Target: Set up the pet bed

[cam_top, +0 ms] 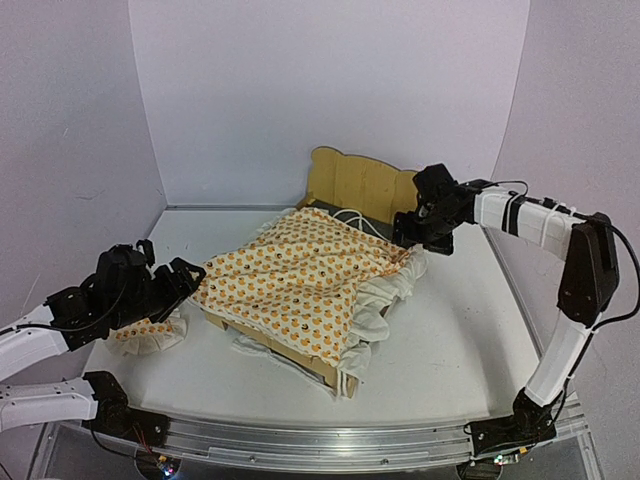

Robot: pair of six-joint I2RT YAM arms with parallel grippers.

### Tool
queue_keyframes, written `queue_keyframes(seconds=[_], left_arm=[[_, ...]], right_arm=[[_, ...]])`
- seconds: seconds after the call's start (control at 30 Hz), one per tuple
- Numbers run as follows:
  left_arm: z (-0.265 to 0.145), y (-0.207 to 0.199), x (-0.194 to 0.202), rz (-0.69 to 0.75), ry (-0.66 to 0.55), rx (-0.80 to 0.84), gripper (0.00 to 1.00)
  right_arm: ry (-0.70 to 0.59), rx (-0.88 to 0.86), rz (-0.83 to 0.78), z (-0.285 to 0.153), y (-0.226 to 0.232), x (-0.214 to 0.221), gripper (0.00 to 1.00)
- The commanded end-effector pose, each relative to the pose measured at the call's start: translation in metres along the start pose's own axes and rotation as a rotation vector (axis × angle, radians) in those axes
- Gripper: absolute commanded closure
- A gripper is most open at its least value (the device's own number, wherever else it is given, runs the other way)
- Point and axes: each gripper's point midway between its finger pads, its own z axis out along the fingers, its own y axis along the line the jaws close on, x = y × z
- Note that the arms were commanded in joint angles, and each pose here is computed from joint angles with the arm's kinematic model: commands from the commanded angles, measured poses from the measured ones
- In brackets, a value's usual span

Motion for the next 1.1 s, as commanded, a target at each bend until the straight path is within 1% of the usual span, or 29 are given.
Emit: queue_keyframes(seconds=[0.0,0.03,0.07,0.1,0.17,0.23,0.27,0.37,0.4,0.47,0.5,0.57,0.6,0.67,0.7,0.73,0.83,0.87,0.9,0.97,1.0,1.07], left_arm=[[-0.005,-0.01,-0.012,0.016,-0.033,0.006,0.13],[-0.003,-0.009,-0.009,0.023,-0.02,0.004,0.12],[-0.001,-0.009,-0.005,0.026,-0.002,0.003,0.12],[0.0,-0.009,-0.002,0.027,0.016,0.006,0.12],[0.003,-0.011,0.007,0.023,0.058,0.021,0.11],[0.004,-0.014,0.016,0.027,0.103,0.048,0.11],[0.004,-0.016,0.021,0.025,0.126,0.066,0.11],[0.004,-0.017,0.033,-0.001,0.175,0.111,0.11],[0.003,-0.016,0.036,-0.017,0.185,0.121,0.11],[0.003,-0.018,0.044,-0.042,0.215,0.155,0.11],[0.006,-0.019,0.051,-0.049,0.245,0.17,0.12],[0.013,-0.023,0.058,-0.053,0.281,0.177,0.15],[0.017,-0.026,0.061,-0.045,0.295,0.175,0.17],[0.025,-0.037,0.063,-0.017,0.308,0.175,0.17],[0.029,-0.041,0.062,-0.004,0.31,0.17,0.18],[0.035,-0.043,0.063,0.011,0.313,0.157,0.18],[0.053,-0.05,0.057,0.038,0.286,0.131,0.16],[0.058,-0.054,0.054,0.047,0.27,0.134,0.15],[0.064,-0.059,0.05,0.062,0.254,0.139,0.14],[0.074,-0.069,0.042,0.101,0.223,0.147,0.11],[0.08,-0.074,0.038,0.127,0.214,0.148,0.1],[0.094,-0.077,0.023,0.181,0.179,0.105,0.1]], right_arm=[[-0.146,0.016,-0.523,-0.039,0.0,-0.071,0.02],[-0.165,0.028,-0.552,-0.039,-0.004,-0.086,0.02],[-0.175,-0.001,-0.547,-0.038,-0.008,-0.101,0.02],[-0.175,-0.07,-0.545,-0.035,-0.005,-0.112,0.03],[-0.192,-0.082,-0.548,-0.024,-0.009,-0.138,0.04],[-0.205,-0.133,-0.554,-0.017,-0.009,-0.157,0.04],[-0.209,-0.217,-0.561,-0.016,0.0,-0.163,0.04],[-0.194,-0.382,-0.572,-0.006,0.018,-0.174,0.05],[-0.191,-0.426,-0.571,-0.002,0.023,-0.176,0.05],[-0.19,-0.476,-0.571,0.005,0.031,-0.179,0.1],[-0.19,-0.49,-0.569,0.008,0.033,-0.18,0.14],[-0.192,-0.501,-0.56,0.011,0.036,-0.182,0.31],[-0.189,-0.5,-0.551,0.011,0.035,-0.182,0.38],[-0.168,-0.499,-0.541,0.007,0.032,-0.174,0.47],[-0.161,-0.486,-0.54,0.003,0.028,-0.168,0.54],[-0.163,-0.461,-0.532,-0.003,0.024,-0.165,0.6],[-0.172,-0.392,-0.486,-0.019,0.006,-0.149,0.85],[-0.197,-0.355,-0.471,-0.031,-0.001,-0.146,0.92],[-0.198,-0.292,-0.441,-0.029,-0.014,-0.139,0.99],[-0.238,-0.121,-0.39,-0.045,-0.048,-0.131,1.0],[-0.239,-0.04,-0.339,-0.051,-0.065,-0.12,1.0],[-0.247,0.068,-0.281,-0.067,-0.093,-0.095,1.0]])
